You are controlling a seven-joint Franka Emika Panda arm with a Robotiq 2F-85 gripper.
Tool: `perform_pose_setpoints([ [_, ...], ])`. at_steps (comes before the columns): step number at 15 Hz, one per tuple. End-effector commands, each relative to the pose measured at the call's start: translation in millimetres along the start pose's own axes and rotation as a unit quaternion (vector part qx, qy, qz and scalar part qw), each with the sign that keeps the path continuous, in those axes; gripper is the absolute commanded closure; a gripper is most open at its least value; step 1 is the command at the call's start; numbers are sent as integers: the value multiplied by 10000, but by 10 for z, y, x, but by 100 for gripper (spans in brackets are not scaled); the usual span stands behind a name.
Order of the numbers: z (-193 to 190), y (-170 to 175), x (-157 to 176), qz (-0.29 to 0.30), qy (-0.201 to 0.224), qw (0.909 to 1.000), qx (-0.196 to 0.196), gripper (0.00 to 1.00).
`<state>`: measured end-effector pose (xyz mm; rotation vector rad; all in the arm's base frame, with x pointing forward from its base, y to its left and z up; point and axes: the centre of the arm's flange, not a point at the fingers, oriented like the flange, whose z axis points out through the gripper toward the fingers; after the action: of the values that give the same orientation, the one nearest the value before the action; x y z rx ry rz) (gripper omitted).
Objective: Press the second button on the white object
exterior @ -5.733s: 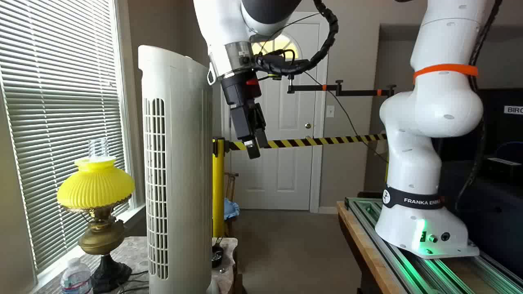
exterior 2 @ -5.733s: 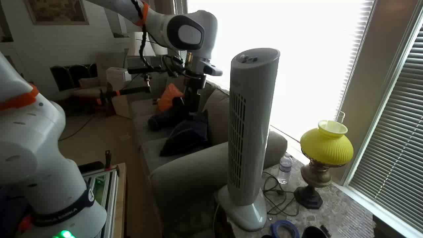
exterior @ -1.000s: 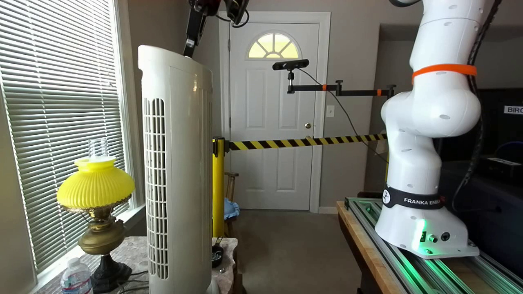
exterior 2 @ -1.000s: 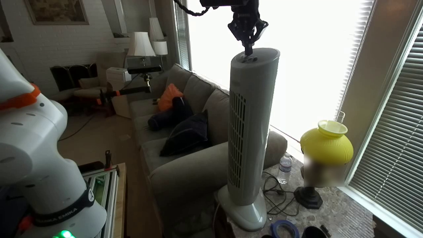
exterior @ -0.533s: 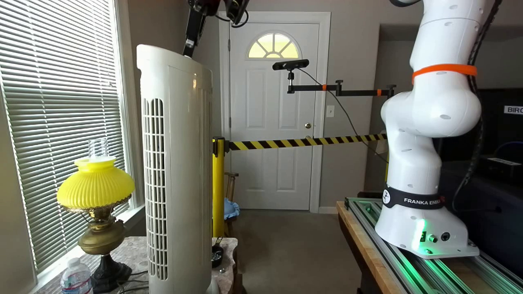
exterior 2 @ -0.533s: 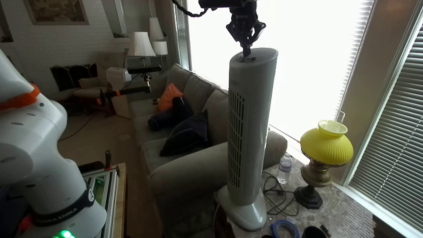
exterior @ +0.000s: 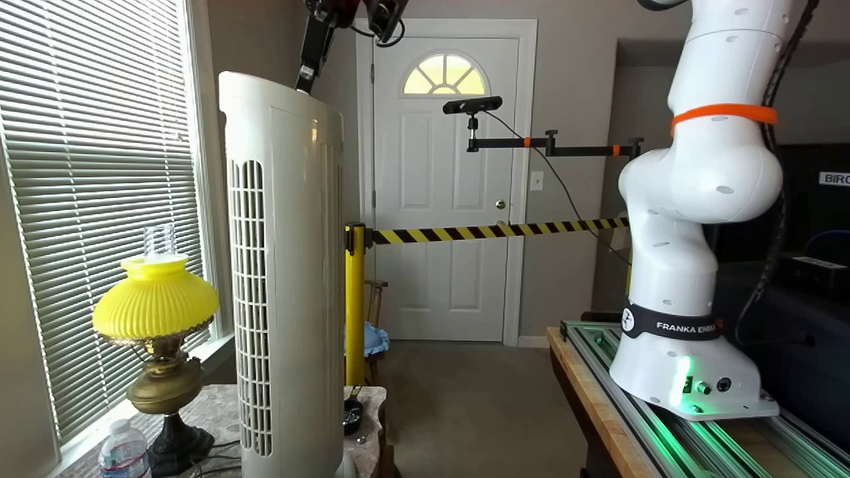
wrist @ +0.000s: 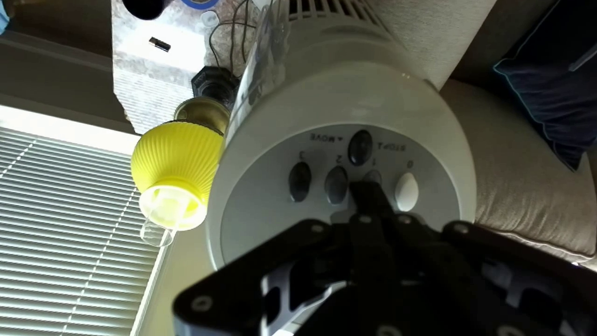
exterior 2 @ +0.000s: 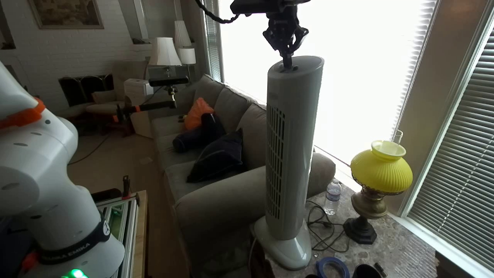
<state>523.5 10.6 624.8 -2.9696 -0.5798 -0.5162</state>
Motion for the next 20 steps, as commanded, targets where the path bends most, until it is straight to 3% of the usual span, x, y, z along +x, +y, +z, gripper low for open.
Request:
perform_pose_setpoints([
  [1, -89, -139, -179, 27, 18, 9998, -170, 100],
  [5, -498, -216, -255, 205, 100, 9990, -393, 100],
  [6, -594, -248, -280, 334, 17, 9986, -420, 92],
  [7, -668, -287, -341, 417, -80, 9980, -475, 73],
  [13, -735, -494, -796, 994, -726, 9923, -117, 29],
  [17, -554, -598, -1085, 1443, -598, 9875, -208, 0],
  [20, -317, -727, -1272, 1538, -504, 9868, 15, 0],
])
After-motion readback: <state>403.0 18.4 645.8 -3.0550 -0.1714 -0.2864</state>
